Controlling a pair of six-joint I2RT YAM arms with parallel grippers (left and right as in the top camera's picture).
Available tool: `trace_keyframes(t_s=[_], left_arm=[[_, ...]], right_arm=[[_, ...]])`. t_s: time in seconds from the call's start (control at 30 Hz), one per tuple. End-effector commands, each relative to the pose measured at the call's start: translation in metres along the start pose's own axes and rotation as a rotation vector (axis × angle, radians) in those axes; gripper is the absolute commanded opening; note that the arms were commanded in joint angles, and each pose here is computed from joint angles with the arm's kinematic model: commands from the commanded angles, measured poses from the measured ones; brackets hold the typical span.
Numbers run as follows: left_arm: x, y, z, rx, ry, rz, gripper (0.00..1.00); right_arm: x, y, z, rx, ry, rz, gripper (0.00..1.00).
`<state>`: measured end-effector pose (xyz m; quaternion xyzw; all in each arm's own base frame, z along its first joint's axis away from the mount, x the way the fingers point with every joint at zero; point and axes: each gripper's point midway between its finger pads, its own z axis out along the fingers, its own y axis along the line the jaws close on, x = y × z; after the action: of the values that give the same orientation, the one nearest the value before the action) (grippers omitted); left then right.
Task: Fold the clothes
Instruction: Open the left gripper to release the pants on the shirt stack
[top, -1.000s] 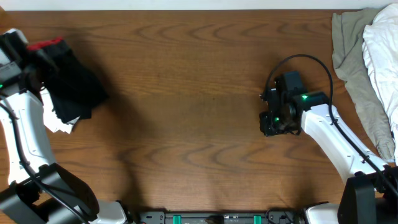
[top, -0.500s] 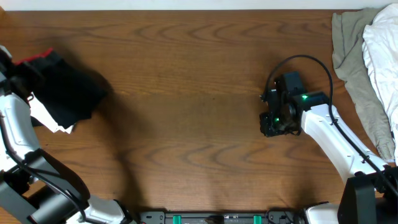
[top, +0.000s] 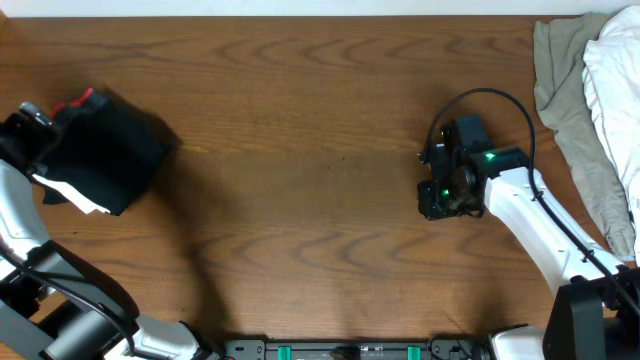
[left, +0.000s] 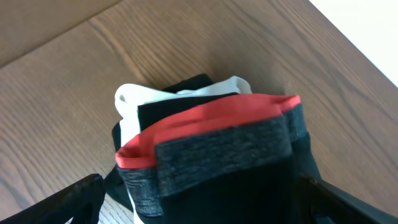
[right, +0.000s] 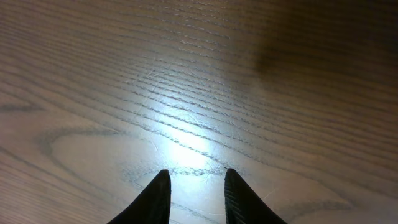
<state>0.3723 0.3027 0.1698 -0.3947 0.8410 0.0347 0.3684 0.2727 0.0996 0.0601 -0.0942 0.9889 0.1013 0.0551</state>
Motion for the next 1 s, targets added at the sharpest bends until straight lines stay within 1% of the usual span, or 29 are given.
trace_keyframes(t_s=[0.0,0.17,0.2,0.3,0.4,0.47,0.5,0.57,0.67,0.73,0.87,0.97], left_arm=[[-0.011,0.008,-0.004,-0.019,-0.023,-0.075,0.98],[-0.01,0.002,-0.004,0.017,-0.015,-0.075,0.98],[-0.01,0.0,-0.004,0.03,-0.013,-0.075,0.98],[-0.009,-0.011,-0.004,0.091,-0.003,-0.072,0.98],[-0.006,-0.036,-0.006,0.189,0.012,-0.052,0.98],[0.0,-0.055,-0.006,0.233,0.026,-0.004,0.98],[0.004,-0.065,-0.007,0.25,0.035,0.027,0.98],[0.017,-0.092,-0.007,0.289,0.058,0.111,0.98],[0.041,-0.138,-0.01,0.348,0.091,0.252,0.98],[0.059,-0.164,-0.012,0.353,0.115,0.322,0.98],[0.108,-0.215,-0.023,0.351,0.173,0.483,0.98],[0.141,-0.243,-0.035,0.37,0.219,0.567,0.98]], right_arm=[[0.002,0.003,0.002,-0.008,0.011,0.003,0.28],[0.002,0.003,0.002,-0.008,0.011,0.003,0.3],[0.002,0.003,0.002,-0.008,0.011,0.003,0.32],[0.002,0.003,0.002,-0.008,0.011,0.003,0.44],[0.002,0.003,0.002,-0.009,0.011,0.003,0.6],[0.002,0.003,0.002,-0.009,0.011,0.003,0.76],[0.002,0.003,0.002,-0.009,0.011,0.003,0.86],[0.001,0.003,0.002,-0.009,0.007,0.002,0.99],[-0.002,0.003,0.002,-0.009,-0.005,0.0,0.99],[-0.008,0.003,0.002,-0.01,-0.028,-0.004,0.99],[-0.026,0.0,0.001,0.013,-0.105,-0.016,0.99],[-0.046,0.001,-0.002,0.012,-0.185,-0.03,0.99]])
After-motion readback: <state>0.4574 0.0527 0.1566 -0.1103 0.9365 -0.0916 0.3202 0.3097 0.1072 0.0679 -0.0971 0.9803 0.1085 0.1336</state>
